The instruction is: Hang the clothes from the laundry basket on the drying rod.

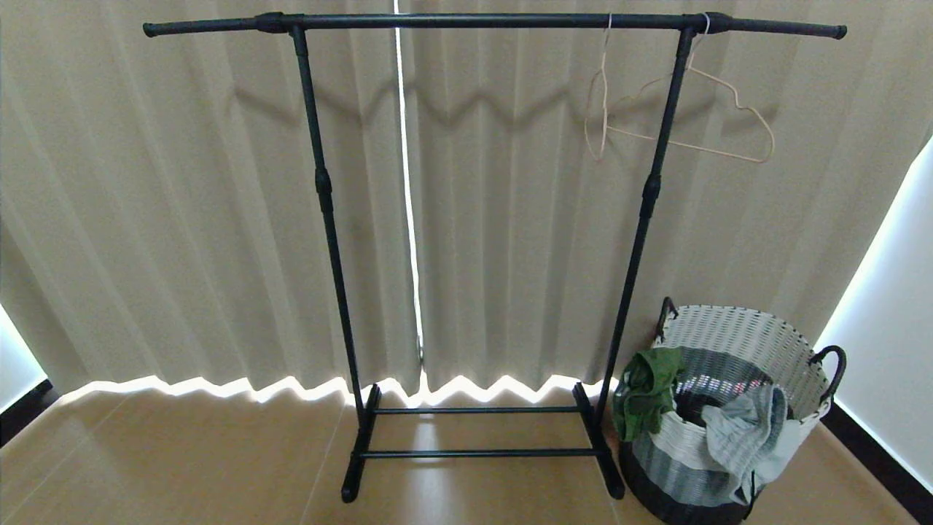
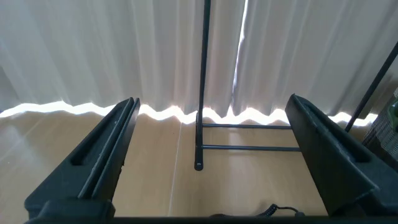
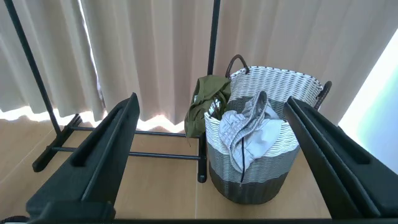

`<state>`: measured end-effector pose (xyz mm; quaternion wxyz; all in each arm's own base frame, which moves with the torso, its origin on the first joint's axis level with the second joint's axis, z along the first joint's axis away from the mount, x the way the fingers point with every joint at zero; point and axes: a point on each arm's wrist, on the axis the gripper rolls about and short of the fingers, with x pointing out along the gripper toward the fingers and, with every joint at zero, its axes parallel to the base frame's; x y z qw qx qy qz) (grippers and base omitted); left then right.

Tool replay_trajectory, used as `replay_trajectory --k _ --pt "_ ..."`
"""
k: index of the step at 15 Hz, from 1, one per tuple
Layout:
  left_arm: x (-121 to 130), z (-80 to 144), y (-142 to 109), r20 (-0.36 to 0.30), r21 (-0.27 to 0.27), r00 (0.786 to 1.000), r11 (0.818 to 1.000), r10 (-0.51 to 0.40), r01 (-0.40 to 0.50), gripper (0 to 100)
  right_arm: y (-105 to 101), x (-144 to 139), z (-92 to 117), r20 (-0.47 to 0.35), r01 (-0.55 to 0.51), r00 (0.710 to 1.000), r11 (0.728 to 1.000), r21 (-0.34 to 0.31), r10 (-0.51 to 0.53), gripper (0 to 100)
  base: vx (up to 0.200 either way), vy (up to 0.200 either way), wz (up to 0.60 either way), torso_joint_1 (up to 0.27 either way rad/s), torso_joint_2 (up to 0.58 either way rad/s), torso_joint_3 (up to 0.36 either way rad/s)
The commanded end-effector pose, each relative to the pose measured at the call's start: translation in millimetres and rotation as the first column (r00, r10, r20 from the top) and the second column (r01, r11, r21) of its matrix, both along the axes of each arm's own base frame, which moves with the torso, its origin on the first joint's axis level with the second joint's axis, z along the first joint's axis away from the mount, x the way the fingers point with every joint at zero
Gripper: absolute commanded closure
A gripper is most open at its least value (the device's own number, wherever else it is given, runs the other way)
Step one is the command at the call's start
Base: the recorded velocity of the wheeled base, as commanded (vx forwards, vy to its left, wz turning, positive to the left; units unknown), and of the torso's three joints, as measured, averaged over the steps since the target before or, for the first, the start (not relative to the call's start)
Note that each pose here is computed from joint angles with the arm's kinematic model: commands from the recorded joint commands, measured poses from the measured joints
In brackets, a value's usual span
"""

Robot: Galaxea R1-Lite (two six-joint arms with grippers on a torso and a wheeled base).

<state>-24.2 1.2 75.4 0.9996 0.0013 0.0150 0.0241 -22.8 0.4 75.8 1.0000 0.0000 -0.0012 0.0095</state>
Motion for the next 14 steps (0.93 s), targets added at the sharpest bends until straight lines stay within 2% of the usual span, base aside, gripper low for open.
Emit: replay_trajectory --k 1,13,14 --pt "-0.1 0.3 0.0 0.001 -0.002 1.000 1.000 0.001 -0.001 0 0.0 0.0 0.0 0.001 -0.003 1.000 1.000 -0.002 0.003 0 0.000 0.000 0.00 0.000 0.00 0.000" --pt "-0.1 0.3 0.1 0.001 -0.003 1.000 1.000 0.005 -0.005 0 0.0 0.0 0.0 0.001 0.001 1.000 1.000 0.000 -0.001 0 0.000 -0.200 0.00 0.002 0.00 0.002" --pt "-0.1 0.3 0.1 0.001 -0.003 1.000 1.000 0.005 -0.005 0 0.0 0.0 0.0 0.001 -0.001 1.000 1.000 0.002 0.001 0 0.000 0.000 0.00 0.000 0.00 0.000"
